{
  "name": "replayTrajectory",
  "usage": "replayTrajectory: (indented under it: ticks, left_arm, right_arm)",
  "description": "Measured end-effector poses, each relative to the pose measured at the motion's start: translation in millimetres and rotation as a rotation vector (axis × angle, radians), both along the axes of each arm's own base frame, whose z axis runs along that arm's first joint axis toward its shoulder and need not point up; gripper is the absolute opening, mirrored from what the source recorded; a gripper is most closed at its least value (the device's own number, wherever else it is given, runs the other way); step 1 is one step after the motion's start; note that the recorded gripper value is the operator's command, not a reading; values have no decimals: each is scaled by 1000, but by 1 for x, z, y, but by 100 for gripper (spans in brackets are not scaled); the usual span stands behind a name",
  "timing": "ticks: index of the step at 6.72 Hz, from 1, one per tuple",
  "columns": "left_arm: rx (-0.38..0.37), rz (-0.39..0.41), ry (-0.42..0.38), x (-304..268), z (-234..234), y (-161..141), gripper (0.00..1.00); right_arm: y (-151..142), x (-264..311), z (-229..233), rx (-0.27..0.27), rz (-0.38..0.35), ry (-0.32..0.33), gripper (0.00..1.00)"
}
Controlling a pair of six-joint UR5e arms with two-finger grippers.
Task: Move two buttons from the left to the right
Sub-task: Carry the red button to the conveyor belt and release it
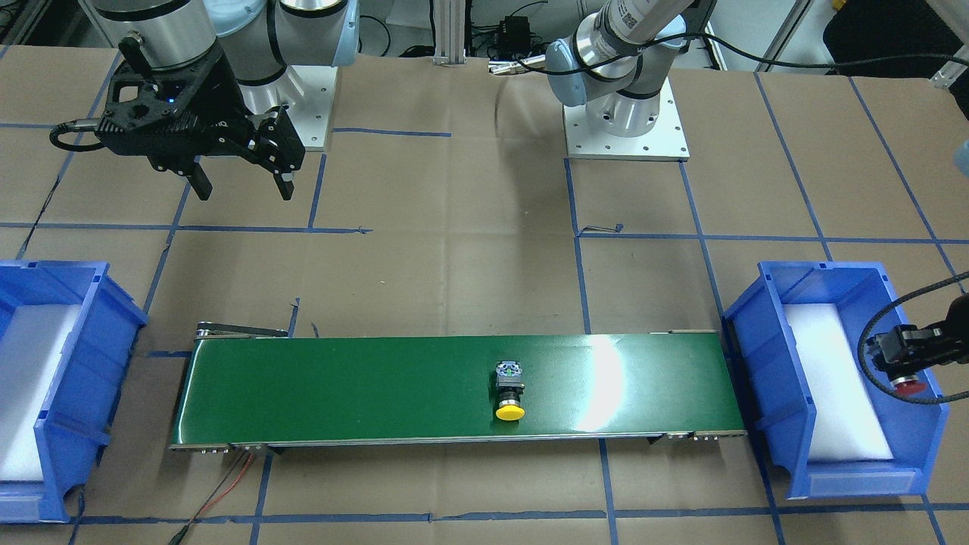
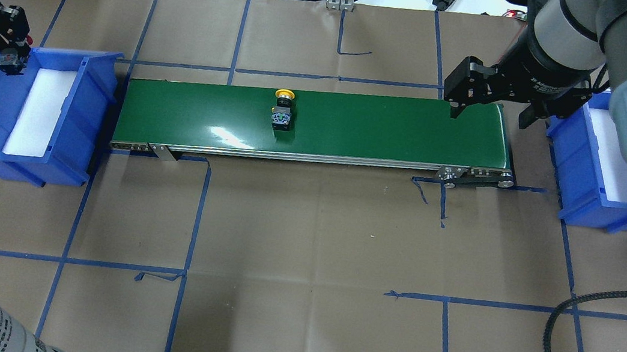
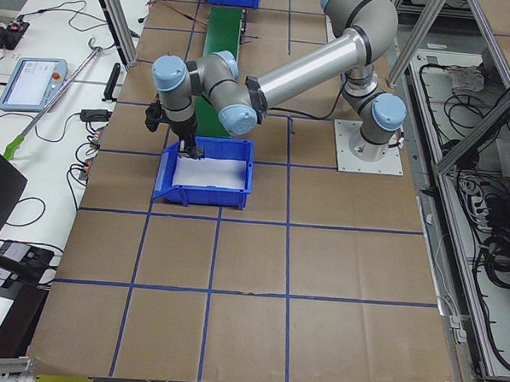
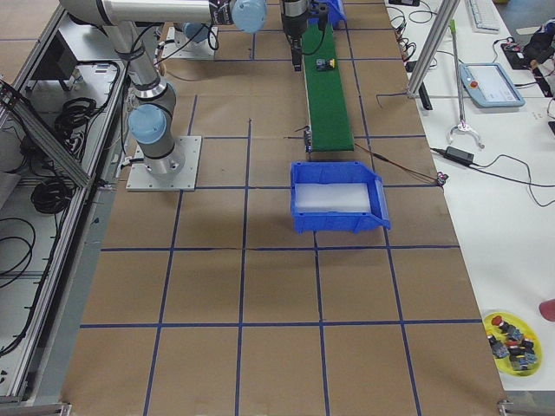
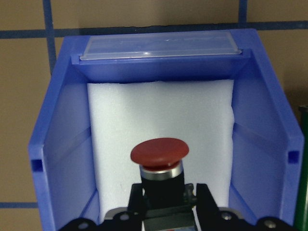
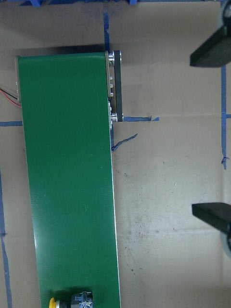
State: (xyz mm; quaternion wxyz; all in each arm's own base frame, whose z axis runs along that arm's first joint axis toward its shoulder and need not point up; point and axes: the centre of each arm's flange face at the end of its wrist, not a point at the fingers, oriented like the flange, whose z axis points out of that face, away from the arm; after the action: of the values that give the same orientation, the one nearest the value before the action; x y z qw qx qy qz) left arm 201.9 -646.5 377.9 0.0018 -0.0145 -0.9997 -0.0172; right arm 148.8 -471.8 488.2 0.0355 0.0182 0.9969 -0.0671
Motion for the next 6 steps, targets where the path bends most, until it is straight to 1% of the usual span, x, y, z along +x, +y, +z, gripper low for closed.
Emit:
replayTrajectory:
  ticks: [3, 4, 6]
  left_arm:
    - [6, -12, 4, -16, 16, 7, 7]
    - [6, -36, 3, -35, 19, 5, 7]
    - [6, -122, 0, -105, 28, -3, 7]
  right_arm:
    - [0, 0, 0, 1, 0, 0, 100]
    - [0, 0, 0, 1, 0, 0, 100]
    - [0, 0, 0, 0, 0, 0, 100]
